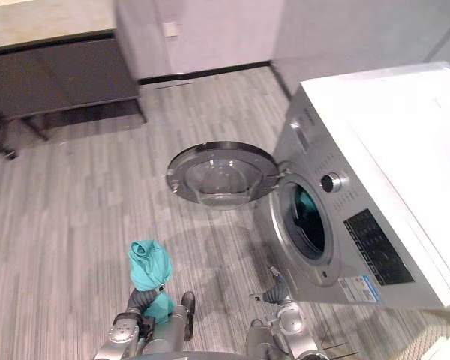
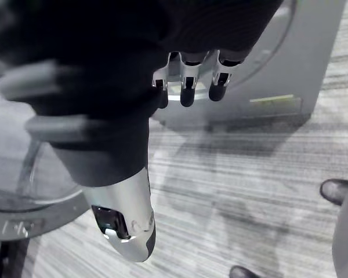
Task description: Pick up the laundry basket with both hands and put the clothes into the washing machine.
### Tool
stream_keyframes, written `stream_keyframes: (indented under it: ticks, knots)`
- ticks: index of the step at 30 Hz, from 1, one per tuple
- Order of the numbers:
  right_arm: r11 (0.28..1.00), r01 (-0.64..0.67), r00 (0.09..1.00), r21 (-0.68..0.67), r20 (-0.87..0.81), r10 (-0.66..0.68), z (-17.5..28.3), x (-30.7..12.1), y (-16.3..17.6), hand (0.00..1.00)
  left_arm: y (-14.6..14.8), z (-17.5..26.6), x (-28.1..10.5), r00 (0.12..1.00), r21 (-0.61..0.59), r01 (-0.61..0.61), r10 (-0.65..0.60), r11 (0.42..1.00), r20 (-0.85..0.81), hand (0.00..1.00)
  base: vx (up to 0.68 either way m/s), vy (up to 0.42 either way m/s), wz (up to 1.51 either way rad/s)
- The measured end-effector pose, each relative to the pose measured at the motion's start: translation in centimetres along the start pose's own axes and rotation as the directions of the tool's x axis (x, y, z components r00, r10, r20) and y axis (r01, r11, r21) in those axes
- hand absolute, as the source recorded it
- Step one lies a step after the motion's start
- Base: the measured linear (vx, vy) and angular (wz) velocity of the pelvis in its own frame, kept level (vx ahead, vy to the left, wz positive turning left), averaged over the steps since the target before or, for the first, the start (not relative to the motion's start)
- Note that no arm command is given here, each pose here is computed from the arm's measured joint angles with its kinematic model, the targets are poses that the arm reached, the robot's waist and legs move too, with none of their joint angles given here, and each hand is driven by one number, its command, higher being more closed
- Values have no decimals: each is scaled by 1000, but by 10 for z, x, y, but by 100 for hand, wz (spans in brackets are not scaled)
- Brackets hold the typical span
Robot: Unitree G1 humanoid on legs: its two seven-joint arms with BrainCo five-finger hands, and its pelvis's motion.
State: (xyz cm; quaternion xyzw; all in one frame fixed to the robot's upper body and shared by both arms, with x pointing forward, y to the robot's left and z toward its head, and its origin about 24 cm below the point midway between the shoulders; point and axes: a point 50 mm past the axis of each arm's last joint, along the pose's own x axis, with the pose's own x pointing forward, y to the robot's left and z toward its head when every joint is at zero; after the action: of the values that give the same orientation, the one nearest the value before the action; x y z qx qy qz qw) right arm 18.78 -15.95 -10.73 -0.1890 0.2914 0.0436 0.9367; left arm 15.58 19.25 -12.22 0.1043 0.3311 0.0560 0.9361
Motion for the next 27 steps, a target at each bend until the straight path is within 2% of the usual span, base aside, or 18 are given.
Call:
stream_keyframes:
  ticks: [5,8,13,21,24,27]
  knots:
    - [1000,-14,997,-22,71,16,24,10,4,0,15,17,5,997,21,-32,31,999,64,100,107,94,-181]
    - [999,-8,999,-39,39,9,16,10,1,0,17,27,10,995,24,-37,34,999,90,100,119,-103,-105]
    - [997,8,999,-73,-48,-12,-16,-4,-11,0,-1,32,11,994,7,3,-3,1000,107,100,106,-136,-73]
    - [993,117,991,-5,-59,-117,-14,1,-30,0,-11,34,10,995,-105,6,4,994,97,100,70,135,-85]
    - [992,130,991,6,-42,-129,-7,5,-29,0,-7,59,22,987,-149,-10,33,989,154,100,16,237,-48]
    - [982,180,982,60,47,-183,27,20,-40,0,-3,120,37,950,-233,-4,76,972,301,100,-111,175,-38]
